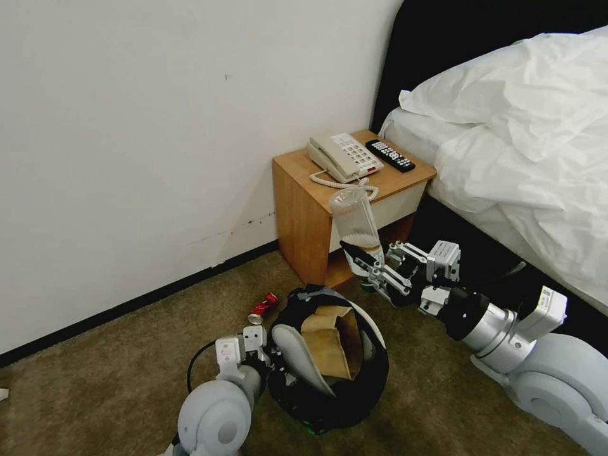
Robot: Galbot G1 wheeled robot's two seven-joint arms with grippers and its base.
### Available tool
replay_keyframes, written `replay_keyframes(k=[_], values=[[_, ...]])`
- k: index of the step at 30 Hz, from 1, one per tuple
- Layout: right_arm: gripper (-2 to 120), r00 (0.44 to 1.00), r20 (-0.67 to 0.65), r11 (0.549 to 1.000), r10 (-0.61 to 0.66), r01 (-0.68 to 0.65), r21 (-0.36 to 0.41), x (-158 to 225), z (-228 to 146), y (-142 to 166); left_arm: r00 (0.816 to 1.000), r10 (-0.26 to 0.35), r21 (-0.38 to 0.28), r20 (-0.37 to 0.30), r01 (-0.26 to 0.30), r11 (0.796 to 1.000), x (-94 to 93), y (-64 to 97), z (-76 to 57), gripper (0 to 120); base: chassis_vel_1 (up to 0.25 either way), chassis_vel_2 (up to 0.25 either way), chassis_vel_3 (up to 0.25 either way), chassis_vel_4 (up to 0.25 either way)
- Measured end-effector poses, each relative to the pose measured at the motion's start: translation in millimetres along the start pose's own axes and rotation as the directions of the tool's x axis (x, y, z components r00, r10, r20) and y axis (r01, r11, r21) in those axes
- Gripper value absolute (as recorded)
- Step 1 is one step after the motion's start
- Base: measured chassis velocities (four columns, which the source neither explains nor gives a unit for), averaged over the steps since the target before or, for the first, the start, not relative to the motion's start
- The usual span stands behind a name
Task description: Pick up the trash bin, then pick up the garbage from the floor and place it into the trash bin.
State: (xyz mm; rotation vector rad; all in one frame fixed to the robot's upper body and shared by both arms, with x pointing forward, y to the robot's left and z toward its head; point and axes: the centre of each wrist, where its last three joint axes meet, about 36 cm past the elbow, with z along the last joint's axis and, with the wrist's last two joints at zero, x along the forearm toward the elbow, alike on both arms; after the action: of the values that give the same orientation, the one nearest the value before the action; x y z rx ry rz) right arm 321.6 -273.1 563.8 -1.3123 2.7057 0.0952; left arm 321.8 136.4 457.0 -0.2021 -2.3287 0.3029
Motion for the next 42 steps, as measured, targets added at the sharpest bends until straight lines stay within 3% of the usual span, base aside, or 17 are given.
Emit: replay_keyframes(k=[6, 13, 28, 42], values=[[29, 1.0, -0.005, 0.999, -0.031, 0.031, -0.02, 1, 1, 6, 1.0, 0.009, -0.004, -0.003, -0.009, 1.0, -12.2, -6.9, -3.1, 0, 0.0, 0.0, 0.0, 0.0], [29, 0.997, -0.033, 0.996, -0.069, 0.067, -0.066, 3, 6, 14, 0.999, 0.03, 0.005, 0.022, -0.03, 1.0, -23.9, -19.1, -17.3, 0, 0.0, 0.0, 0.0, 0.0], [29, 0.991, -0.072, 0.987, -0.11, 0.101, -0.122, 5, 17, 27, 0.998, 0.045, 0.042, 0.037, -0.046, 0.998, -25.8, -30.1, -22.8, 0, 0.0, 0.0, 0.0, 0.0], [29, 0.991, -0.11, 0.988, -0.081, 0.065, -0.141, 9, 43, 23, 0.998, 0.04, 0.059, 0.056, -0.044, 0.997, -15.1, -25.5, -24.8, 0, 0.0, 0.0, 0.0, 0.0]])
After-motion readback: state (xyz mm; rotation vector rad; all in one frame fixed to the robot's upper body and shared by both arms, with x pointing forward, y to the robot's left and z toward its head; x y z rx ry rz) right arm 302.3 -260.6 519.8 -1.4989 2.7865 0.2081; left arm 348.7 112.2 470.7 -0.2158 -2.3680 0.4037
